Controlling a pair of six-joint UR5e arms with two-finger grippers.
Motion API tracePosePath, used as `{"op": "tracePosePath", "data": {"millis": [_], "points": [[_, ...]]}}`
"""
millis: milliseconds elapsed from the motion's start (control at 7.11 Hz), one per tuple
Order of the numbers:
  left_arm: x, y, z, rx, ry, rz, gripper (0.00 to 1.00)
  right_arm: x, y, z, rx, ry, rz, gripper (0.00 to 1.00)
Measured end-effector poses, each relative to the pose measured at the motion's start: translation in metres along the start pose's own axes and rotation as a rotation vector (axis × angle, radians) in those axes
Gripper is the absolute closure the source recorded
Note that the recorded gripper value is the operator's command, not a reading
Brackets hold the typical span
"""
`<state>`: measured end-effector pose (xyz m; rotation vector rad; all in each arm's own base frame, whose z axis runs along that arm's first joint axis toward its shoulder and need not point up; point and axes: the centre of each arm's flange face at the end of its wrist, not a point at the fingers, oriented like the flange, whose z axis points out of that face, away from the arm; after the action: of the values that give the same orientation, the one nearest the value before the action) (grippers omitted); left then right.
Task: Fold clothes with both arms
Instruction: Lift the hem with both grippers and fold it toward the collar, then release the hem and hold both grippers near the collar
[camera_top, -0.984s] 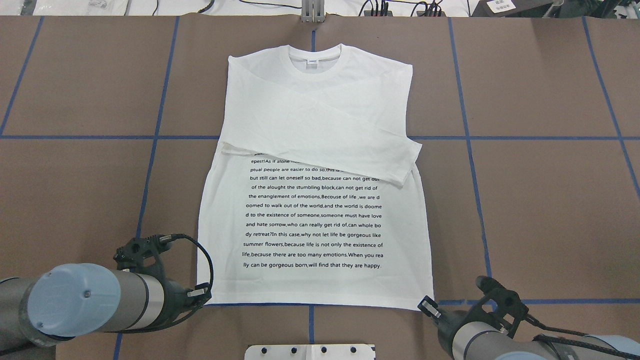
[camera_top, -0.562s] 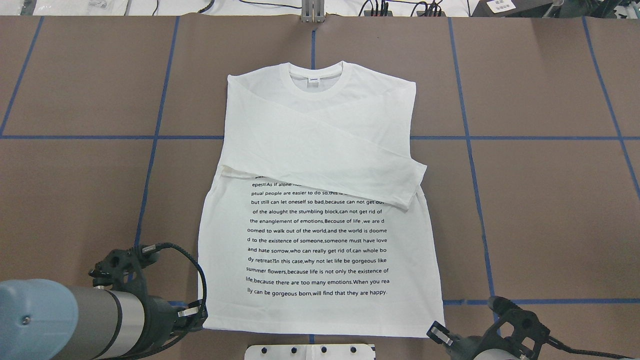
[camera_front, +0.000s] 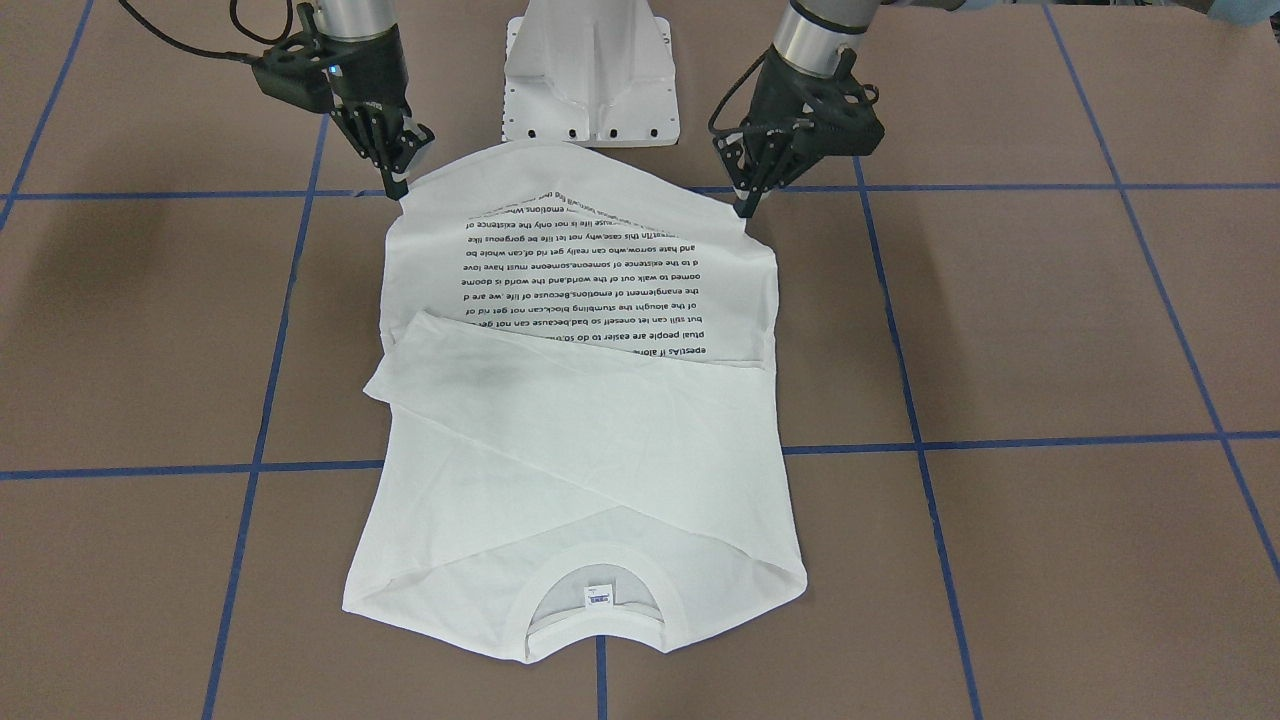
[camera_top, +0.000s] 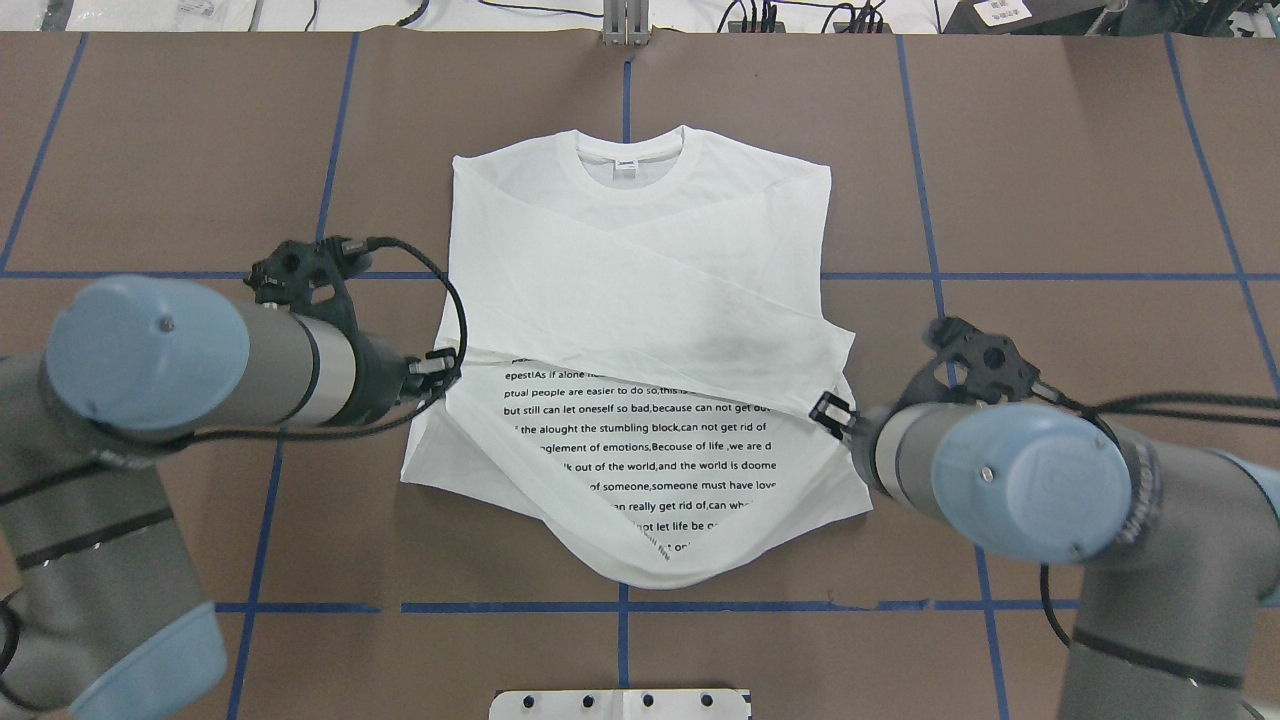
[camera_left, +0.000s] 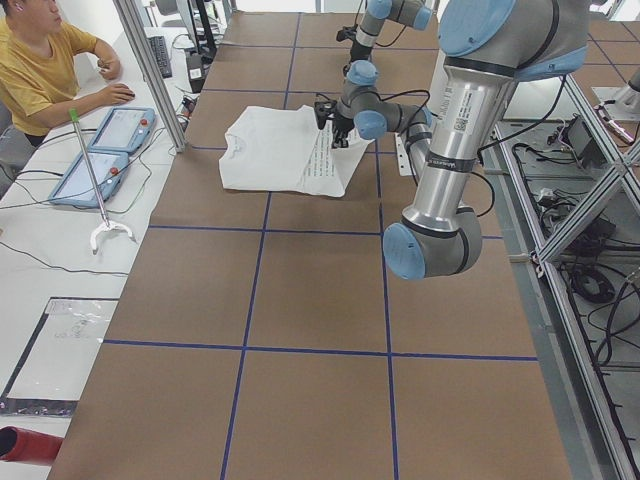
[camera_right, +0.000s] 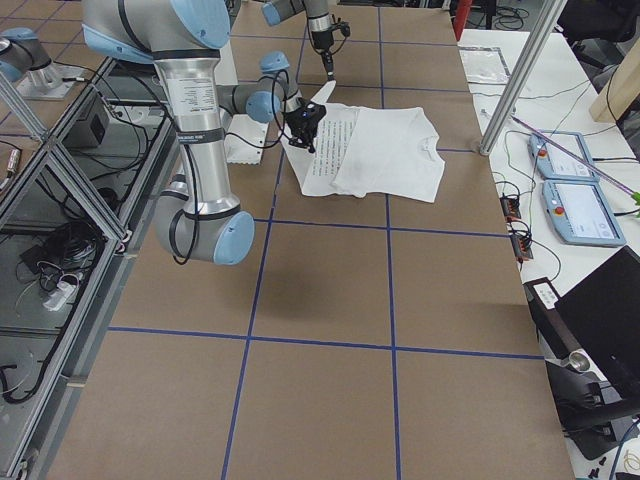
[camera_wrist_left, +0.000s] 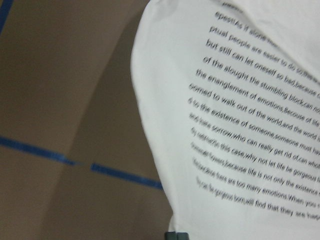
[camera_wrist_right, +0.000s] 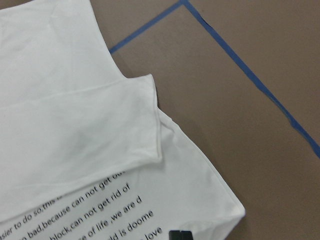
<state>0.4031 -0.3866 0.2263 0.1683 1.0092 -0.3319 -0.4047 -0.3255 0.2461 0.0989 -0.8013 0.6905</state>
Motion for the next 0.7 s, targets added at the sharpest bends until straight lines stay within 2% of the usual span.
{"op": "tracePosePath", "data": {"millis": [141,422,703], "points": [[-0.004,-0.050,0.021,0.056,-0.005,0.013,1.00,-0.033,-0.043,0.018,0.026,0.020,-0.026,1.00],[-0.014,-0.137,0.076,0.142,0.027,-0.004,1.00,-0.080,-0.126,0.056,0.090,0.083,-0.073,1.00],[-0.013,-0.208,0.104,0.210,0.034,-0.005,1.00,-0.109,-0.196,0.105,0.135,0.116,-0.077,1.00]]}}
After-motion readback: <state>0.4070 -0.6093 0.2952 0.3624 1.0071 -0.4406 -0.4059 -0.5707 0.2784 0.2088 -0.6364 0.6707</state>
